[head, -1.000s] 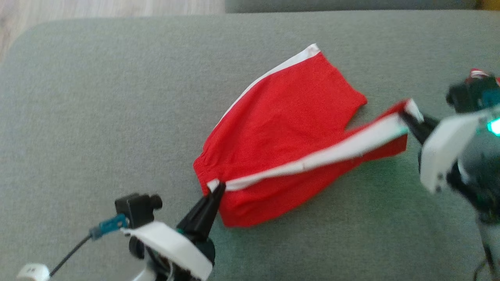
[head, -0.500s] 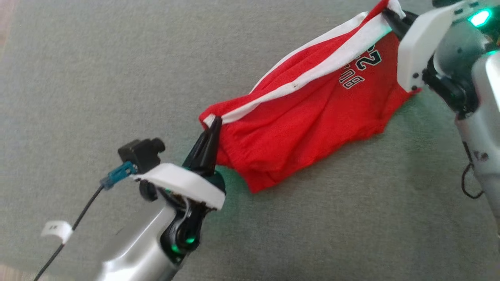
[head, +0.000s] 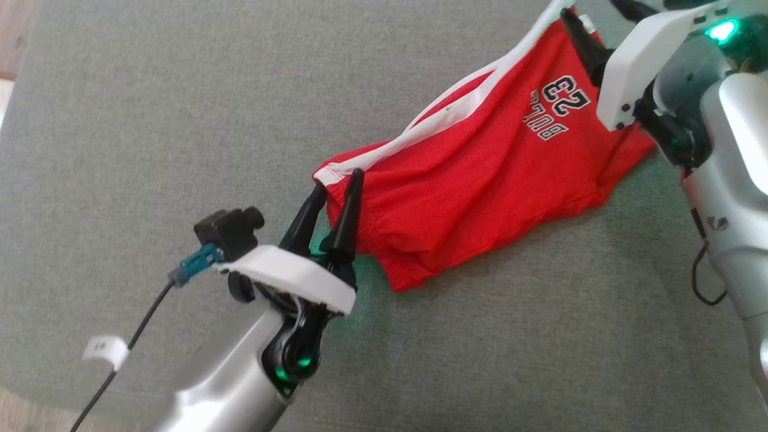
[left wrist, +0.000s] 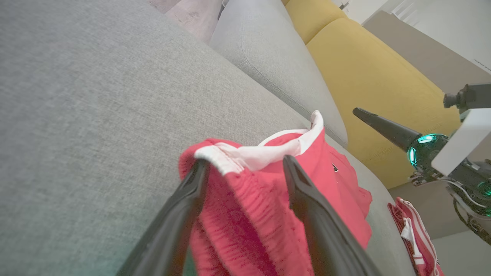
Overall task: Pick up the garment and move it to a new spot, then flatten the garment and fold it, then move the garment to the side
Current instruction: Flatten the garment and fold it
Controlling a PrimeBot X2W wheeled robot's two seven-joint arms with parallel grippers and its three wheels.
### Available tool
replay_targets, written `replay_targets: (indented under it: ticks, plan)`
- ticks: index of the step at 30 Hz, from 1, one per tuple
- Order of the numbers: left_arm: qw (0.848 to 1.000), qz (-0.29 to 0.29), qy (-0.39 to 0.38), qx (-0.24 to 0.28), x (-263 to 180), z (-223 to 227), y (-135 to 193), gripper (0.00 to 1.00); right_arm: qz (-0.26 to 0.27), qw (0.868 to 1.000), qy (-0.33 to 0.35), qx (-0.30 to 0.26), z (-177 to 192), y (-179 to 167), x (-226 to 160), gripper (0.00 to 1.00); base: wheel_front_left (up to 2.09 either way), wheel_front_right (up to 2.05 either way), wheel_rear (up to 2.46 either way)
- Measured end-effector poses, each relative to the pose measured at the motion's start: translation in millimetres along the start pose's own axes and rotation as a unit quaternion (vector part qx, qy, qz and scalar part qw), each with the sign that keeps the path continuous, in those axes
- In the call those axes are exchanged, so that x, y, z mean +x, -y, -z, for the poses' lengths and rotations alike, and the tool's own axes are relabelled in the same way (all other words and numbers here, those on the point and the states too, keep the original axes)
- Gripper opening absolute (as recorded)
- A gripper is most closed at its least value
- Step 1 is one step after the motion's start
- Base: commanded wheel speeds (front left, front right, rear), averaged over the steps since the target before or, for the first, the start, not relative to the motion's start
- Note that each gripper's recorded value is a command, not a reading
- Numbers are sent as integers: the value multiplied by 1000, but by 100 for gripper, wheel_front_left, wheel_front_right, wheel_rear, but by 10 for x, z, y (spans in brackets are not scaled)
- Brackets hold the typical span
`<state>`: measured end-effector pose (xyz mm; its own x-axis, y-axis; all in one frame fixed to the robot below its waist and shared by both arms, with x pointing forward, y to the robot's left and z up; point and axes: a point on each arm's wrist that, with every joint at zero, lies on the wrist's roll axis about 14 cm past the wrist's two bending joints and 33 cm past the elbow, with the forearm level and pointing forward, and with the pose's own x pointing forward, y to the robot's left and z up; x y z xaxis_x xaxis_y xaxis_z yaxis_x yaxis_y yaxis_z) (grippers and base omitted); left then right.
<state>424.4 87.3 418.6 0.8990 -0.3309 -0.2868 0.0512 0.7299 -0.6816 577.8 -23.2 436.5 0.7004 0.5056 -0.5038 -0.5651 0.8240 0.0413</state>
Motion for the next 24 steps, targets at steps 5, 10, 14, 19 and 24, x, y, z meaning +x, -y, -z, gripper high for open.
replay_targets:
  ticks: [5, 10, 14, 19, 24]
  plan:
    - [1000, -1, 16, 7, -169, 8, -24, 100, 2, 1000, 7, 21, -53, 26, -165, 100, 0, 0, 0]
    - [997, -24, 58, 48, -349, -194, -180, 100, 23, 999, -14, 37, 145, 178, -386, 100, 0, 0, 0]
    - [983, -30, 120, 134, -385, -618, -201, 100, 31, 997, -35, 59, 373, 220, -456, 100, 0, 0, 0]
    - [963, -38, 147, 221, -368, -800, -241, 100, 42, 993, -38, 106, 513, 292, -375, 100, 0, 0, 0]
    - [959, -47, 144, 241, -287, -774, -335, 100, 37, 985, -62, 154, 715, 195, -186, 100, 0, 0, 0]
